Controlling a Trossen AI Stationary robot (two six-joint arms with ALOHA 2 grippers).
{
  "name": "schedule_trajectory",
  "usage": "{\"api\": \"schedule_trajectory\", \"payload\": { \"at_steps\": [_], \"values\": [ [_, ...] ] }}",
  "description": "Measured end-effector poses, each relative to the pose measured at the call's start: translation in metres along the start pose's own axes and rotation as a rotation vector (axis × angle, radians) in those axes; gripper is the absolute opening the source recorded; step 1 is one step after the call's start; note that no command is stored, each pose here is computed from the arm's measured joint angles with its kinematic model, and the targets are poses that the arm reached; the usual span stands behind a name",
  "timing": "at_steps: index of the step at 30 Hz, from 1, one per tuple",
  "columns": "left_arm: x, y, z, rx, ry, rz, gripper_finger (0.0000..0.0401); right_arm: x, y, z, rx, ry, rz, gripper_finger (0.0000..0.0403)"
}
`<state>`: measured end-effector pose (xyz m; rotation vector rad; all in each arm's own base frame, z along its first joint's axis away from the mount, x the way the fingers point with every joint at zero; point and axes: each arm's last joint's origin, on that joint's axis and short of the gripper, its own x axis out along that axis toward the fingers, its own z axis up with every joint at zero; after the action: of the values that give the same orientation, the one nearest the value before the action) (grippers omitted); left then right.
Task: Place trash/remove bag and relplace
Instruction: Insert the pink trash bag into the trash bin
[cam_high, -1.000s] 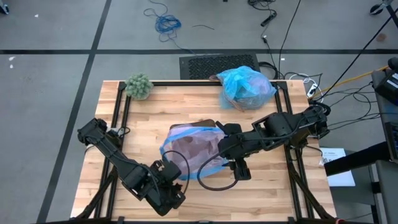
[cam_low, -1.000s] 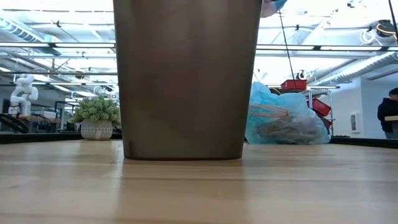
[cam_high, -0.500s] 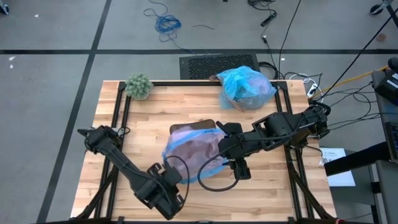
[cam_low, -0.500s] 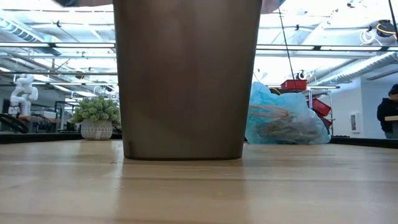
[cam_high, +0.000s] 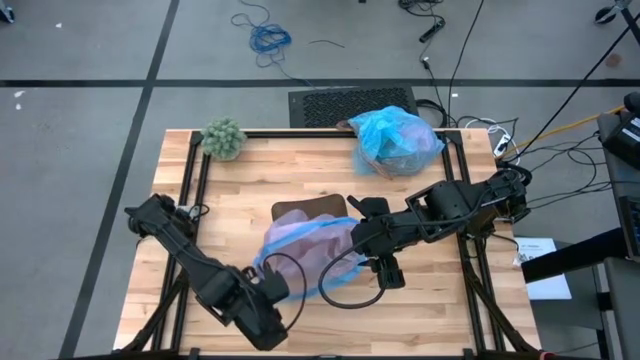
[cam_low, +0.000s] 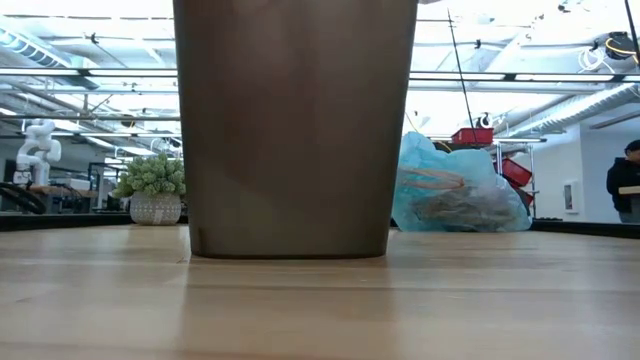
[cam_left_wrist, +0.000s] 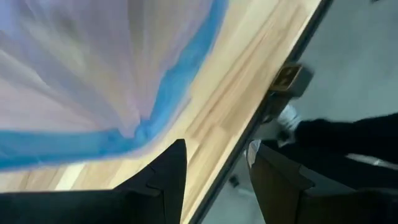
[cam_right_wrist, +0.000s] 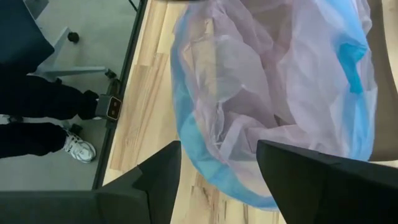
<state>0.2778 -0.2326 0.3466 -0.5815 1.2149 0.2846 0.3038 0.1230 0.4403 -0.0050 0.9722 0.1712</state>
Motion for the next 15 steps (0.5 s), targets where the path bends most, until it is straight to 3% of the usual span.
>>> {"api": "schedule_trajectory", "payload": {
  "at_steps": [11, 15],
  "values": [
    [-0.057, 0.000, 0.012, 0.028, -0.136, -0.228, 0.0159, -0.001, 0.000, -0.001, -0.004, 0.003, -0.002, 0.0203],
    [-0.105, 0.006, 0.014, -0.014, -0.346, -0.306, 0.0131, -0.005, -0.004, -0.001, -0.029, -0.019, -0.076, 0.0203]
  ]
}}
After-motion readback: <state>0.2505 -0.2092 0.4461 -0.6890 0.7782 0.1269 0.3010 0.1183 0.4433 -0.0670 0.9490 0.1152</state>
